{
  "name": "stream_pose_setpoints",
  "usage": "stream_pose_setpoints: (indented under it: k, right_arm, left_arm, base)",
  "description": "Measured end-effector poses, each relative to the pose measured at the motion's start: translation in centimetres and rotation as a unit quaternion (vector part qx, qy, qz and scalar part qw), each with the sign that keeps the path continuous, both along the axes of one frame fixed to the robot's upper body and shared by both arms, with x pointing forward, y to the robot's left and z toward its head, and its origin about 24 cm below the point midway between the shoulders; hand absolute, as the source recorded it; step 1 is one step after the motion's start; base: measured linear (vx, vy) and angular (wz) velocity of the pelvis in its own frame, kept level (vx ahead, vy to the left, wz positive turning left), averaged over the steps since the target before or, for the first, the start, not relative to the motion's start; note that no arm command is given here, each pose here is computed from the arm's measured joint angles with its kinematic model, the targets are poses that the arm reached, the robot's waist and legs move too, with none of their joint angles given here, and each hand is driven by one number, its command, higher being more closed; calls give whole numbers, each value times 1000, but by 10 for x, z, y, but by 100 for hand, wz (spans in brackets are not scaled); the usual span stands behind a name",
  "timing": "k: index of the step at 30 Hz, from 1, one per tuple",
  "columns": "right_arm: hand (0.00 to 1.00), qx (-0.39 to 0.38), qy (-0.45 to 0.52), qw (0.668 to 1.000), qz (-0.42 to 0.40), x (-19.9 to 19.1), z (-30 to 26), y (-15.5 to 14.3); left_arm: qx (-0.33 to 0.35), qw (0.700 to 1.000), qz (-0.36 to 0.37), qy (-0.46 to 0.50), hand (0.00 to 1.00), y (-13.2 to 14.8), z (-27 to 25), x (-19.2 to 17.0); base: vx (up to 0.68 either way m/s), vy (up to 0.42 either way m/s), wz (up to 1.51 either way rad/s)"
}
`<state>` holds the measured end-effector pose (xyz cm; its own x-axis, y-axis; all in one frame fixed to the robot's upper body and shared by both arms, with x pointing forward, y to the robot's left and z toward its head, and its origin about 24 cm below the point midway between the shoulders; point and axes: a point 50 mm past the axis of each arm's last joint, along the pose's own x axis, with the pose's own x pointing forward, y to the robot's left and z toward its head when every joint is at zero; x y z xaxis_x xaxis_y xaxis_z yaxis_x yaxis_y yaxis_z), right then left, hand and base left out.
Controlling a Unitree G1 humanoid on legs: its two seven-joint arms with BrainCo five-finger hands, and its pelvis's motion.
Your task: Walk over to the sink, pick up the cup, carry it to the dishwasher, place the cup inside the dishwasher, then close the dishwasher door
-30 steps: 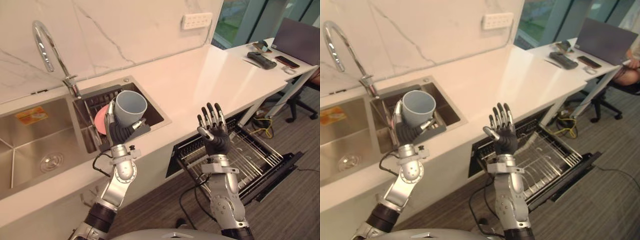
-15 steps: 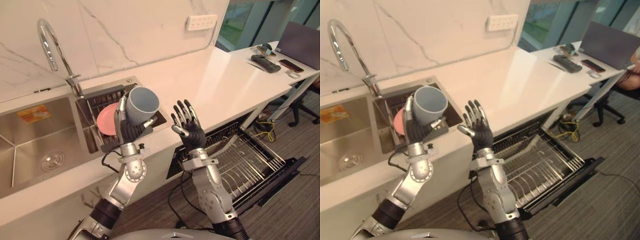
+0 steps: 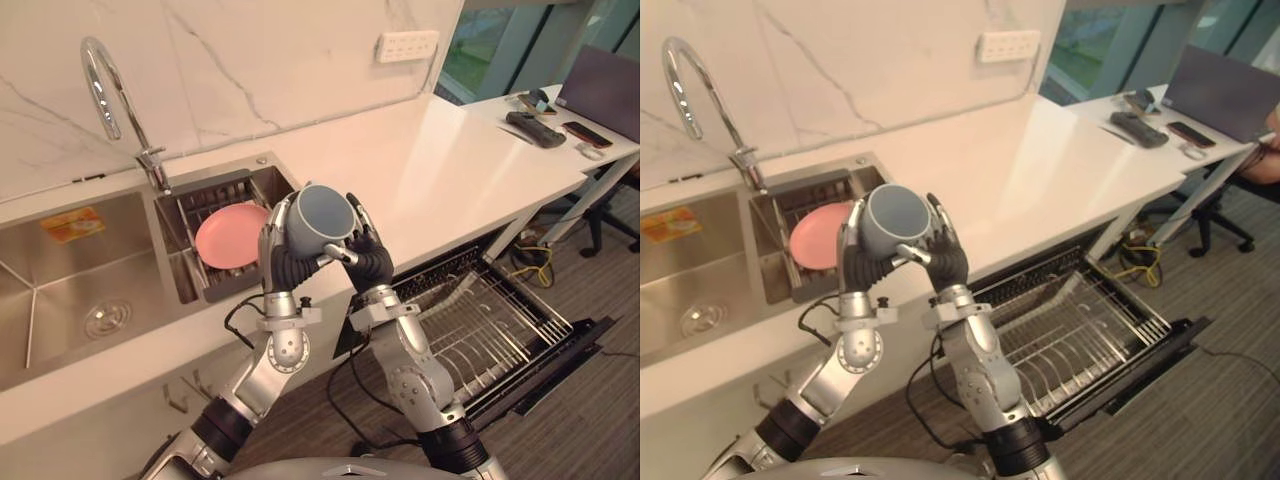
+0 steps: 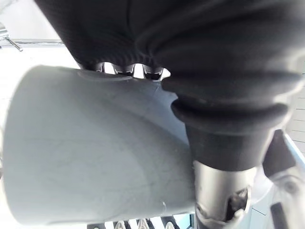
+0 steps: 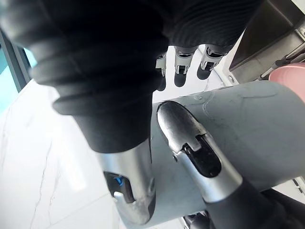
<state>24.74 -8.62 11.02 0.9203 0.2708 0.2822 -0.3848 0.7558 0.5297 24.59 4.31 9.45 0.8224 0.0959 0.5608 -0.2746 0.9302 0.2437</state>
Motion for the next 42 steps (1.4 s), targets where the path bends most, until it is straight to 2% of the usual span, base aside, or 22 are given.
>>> stream_pose_setpoints:
  k: [12, 25, 26, 37, 42]
  right_arm:
    - [0, -50, 30, 998, 39, 8, -8, 10]
    - [0, -68, 41, 997, 18, 15, -8, 12]
    - [100, -73, 40, 996, 17, 16, -7, 13]
    - [100, -84, 52, 995, 1, 17, -6, 18]
    - [100, -64, 43, 997, -1, 16, -4, 19]
  left_arm:
    - [19, 1000, -9, 19, 100, -4, -7, 2]
    - [26, 999, 2, 37, 100, -5, -16, 2]
    - [25, 999, 7, 37, 100, -4, -17, 3]
    - [16, 998, 22, 57, 100, -1, -23, 4]
    - [13, 999, 19, 48, 100, 0, -22, 4]
  base:
    - [-42, -5, 0]
    - [0, 0, 0]
    - [0, 0, 0]
    - [-8, -4, 5]
    - [6, -3, 0]
